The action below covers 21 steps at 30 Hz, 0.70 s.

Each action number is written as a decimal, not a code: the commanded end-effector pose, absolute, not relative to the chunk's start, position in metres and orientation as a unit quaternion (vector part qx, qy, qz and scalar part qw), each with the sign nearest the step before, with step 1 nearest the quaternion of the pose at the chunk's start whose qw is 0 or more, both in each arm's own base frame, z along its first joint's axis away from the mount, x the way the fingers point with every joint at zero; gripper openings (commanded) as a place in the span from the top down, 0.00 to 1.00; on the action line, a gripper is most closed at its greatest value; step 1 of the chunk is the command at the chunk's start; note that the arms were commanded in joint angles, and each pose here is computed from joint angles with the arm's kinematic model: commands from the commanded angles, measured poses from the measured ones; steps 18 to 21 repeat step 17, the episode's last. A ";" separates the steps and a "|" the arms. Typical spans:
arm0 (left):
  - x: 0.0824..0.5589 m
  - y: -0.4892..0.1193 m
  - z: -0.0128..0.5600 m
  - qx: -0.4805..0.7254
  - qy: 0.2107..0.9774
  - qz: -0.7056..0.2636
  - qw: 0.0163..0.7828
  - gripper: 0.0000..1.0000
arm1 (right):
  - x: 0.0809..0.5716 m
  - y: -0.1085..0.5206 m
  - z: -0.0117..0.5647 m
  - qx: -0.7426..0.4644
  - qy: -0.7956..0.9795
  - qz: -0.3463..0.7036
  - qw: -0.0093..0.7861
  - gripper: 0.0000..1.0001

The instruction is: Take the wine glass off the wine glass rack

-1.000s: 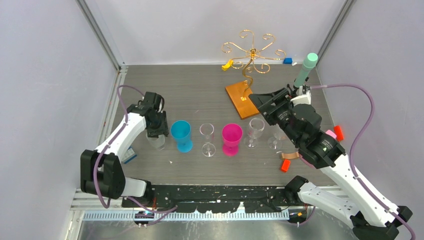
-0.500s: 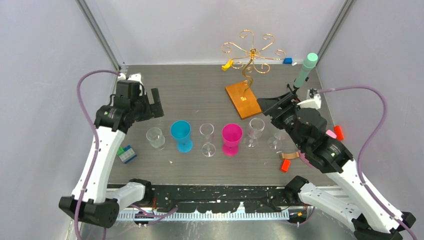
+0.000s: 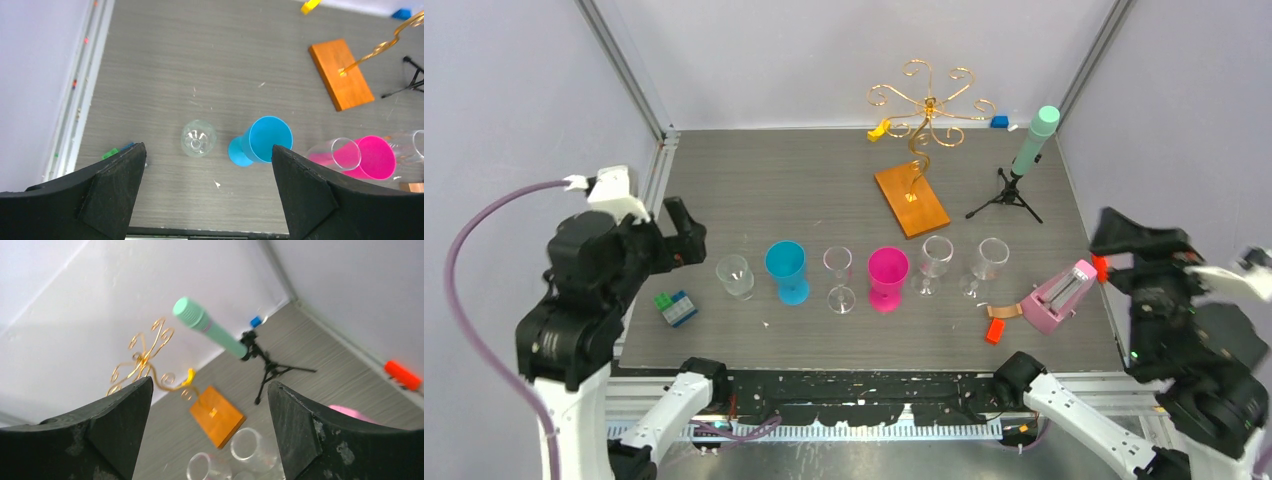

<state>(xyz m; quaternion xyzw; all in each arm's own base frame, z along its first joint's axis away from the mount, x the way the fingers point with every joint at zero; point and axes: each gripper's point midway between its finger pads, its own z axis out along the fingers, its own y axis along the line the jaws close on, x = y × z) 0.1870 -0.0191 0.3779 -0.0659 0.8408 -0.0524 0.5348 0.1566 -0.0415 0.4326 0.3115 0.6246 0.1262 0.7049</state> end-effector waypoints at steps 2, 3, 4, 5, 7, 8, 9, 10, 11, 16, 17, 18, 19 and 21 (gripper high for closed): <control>0.166 -0.007 0.414 -0.054 0.793 -0.040 0.606 0.00 | 0.114 -0.108 0.443 0.367 0.571 0.043 0.733 0.10; 0.163 -0.006 0.421 -0.051 0.781 -0.042 0.621 0.00 | 0.110 -0.112 0.444 0.368 0.568 0.041 0.735 0.09; 0.160 -0.006 0.426 -0.048 0.769 -0.045 0.635 0.00 | 0.105 -0.117 0.446 0.374 0.560 0.045 0.738 0.09; 0.157 -0.006 0.432 -0.046 0.758 -0.047 0.649 0.00 | 0.102 -0.120 0.446 0.377 0.557 0.046 0.739 0.09; 0.152 -0.004 0.440 -0.044 0.739 -0.049 0.670 0.00 | 0.098 -0.124 0.447 0.379 0.551 0.049 0.741 0.09; 0.151 -0.004 0.443 -0.044 0.733 -0.050 0.676 0.00 | 0.097 -0.124 0.447 0.380 0.550 0.050 0.742 0.09; 0.149 -0.003 0.445 -0.044 0.729 -0.050 0.681 0.00 | 0.096 -0.125 0.446 0.380 0.550 0.049 0.742 0.09; 0.148 -0.003 0.447 -0.044 0.726 -0.050 0.685 0.00 | 0.096 -0.125 0.446 0.380 0.550 0.048 0.742 0.09; 0.146 -0.002 0.449 -0.045 0.722 -0.050 0.688 0.00 | 0.096 -0.125 0.445 0.380 0.551 0.047 0.742 0.08; 0.144 0.002 0.452 -0.053 0.715 -0.044 0.695 0.00 | 0.099 -0.124 0.442 0.382 0.553 0.044 0.739 0.08; 0.144 0.003 0.451 -0.056 0.715 -0.041 0.695 0.00 | 0.099 -0.123 0.441 0.382 0.554 0.043 0.739 0.08; 0.144 0.003 0.451 -0.056 0.715 -0.041 0.695 0.00 | 0.099 -0.123 0.441 0.382 0.554 0.043 0.739 0.08; 0.144 0.003 0.451 -0.056 0.715 -0.041 0.695 0.00 | 0.099 -0.123 0.441 0.382 0.554 0.043 0.739 0.08; 0.144 0.003 0.451 -0.056 0.715 -0.041 0.695 0.00 | 0.099 -0.123 0.441 0.382 0.554 0.043 0.739 0.08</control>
